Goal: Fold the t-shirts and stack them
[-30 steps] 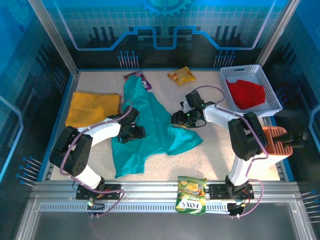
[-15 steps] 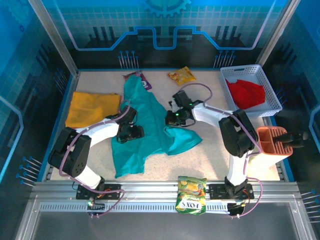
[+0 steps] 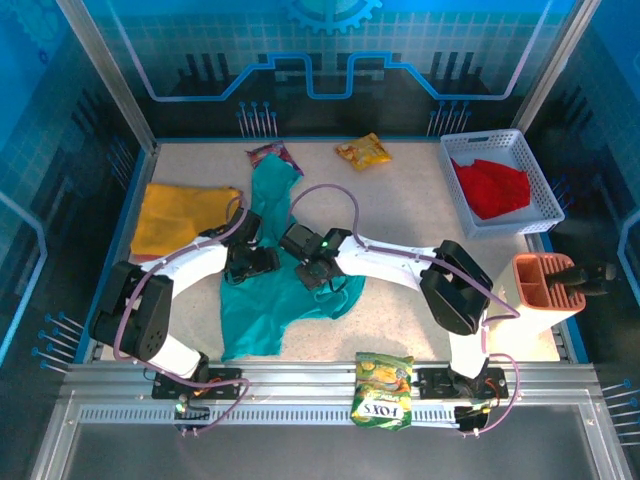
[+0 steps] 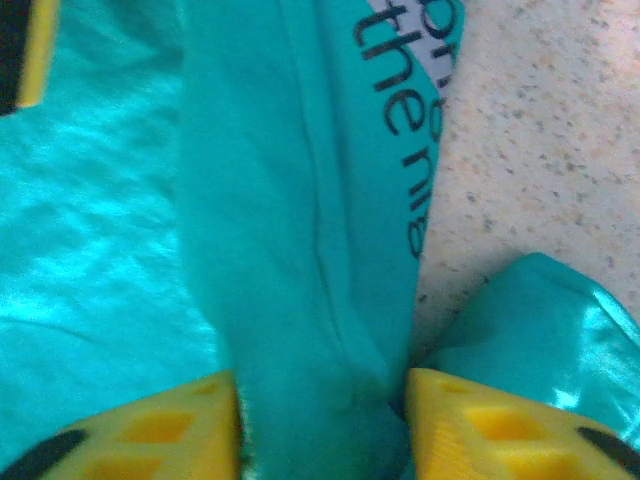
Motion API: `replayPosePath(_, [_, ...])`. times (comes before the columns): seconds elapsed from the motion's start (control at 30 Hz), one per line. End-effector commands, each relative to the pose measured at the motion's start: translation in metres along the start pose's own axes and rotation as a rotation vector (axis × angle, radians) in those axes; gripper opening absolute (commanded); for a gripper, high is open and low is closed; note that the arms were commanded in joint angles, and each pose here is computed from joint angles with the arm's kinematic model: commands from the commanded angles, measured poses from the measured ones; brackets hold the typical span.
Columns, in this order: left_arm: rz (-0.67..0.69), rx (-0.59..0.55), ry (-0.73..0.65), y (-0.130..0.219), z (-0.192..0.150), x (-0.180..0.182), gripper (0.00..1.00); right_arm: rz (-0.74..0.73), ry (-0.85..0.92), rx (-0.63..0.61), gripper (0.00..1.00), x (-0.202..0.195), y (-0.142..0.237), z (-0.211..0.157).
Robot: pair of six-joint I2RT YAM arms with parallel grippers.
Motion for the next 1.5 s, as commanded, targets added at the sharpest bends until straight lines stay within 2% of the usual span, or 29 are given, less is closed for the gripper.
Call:
replayPosePath(0.0, [-0.005,0.026,-0.017,0.002,-0.008,0.004,0.71,0.028,0.007,-0.056,0.58,-0.005,0.021,0.016])
replayPosePath(0.13, [-0.004,0.026,-0.013,0.003,-0.009,0.006,0.71,0.194,-0.080,-0.053,0.66,-0.014,0.036,0.026])
replayPosePath(0.27, [-0.006,0.024,-0.011,0.003,-0.010,0.007,0.71,0.421,-0.188,0.011,0.67,-0.026,0.041,0.030])
replayPosePath(0.4, [-0.006,0.024,-0.011,0.003,-0.009,0.008,0.71,0.514,-0.208,0.043,0.64,-0.035,0.038,0.029])
replayPosePath(0.6, [-0.016,0.022,-0.008,0.002,-0.007,0.007,0.71,0.440,-0.232,0.151,0.60,-0.049,0.004,0.011])
replayPosePath(0.7, [-0.017,0.023,-0.008,0.002,-0.007,0.007,0.71,0.389,-0.355,0.197,0.55,-0.068,-0.017,-0.006])
replayPosePath(0.93, [-0.016,0.025,-0.003,0.000,-0.009,0.008,0.71,0.249,-0.641,0.279,0.55,-0.111,-0.046,-0.064])
replayPosePath(1.03, [-0.017,0.027,-0.002,-0.001,-0.009,0.008,0.71,0.220,-0.749,0.290,0.53,-0.126,-0.046,-0.088])
replayPosePath(1.27, [-0.020,0.024,-0.004,0.000,-0.006,0.006,0.71,0.119,-0.914,0.277,0.57,-0.151,-0.029,-0.135])
replayPosePath(1.37, [-0.020,0.024,-0.004,0.000,-0.006,0.006,0.71,0.139,-1.009,0.247,0.57,-0.152,-0.017,-0.148])
replayPosePath(1.47, [-0.017,0.026,-0.005,-0.001,-0.006,0.006,0.71,0.148,-1.027,0.156,0.59,-0.150,0.003,-0.143])
Point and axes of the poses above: each hand's point on the last joint's axis, 136 mm out from that joint toward the fingers, its own y axis back along the fingers, its own x axis along the line the jaws close on, z = x × y, the point moved 6 cm from there along y, back along the fingers, and after that the axes turned 10 degrees about -y, right-handed, at the moved point
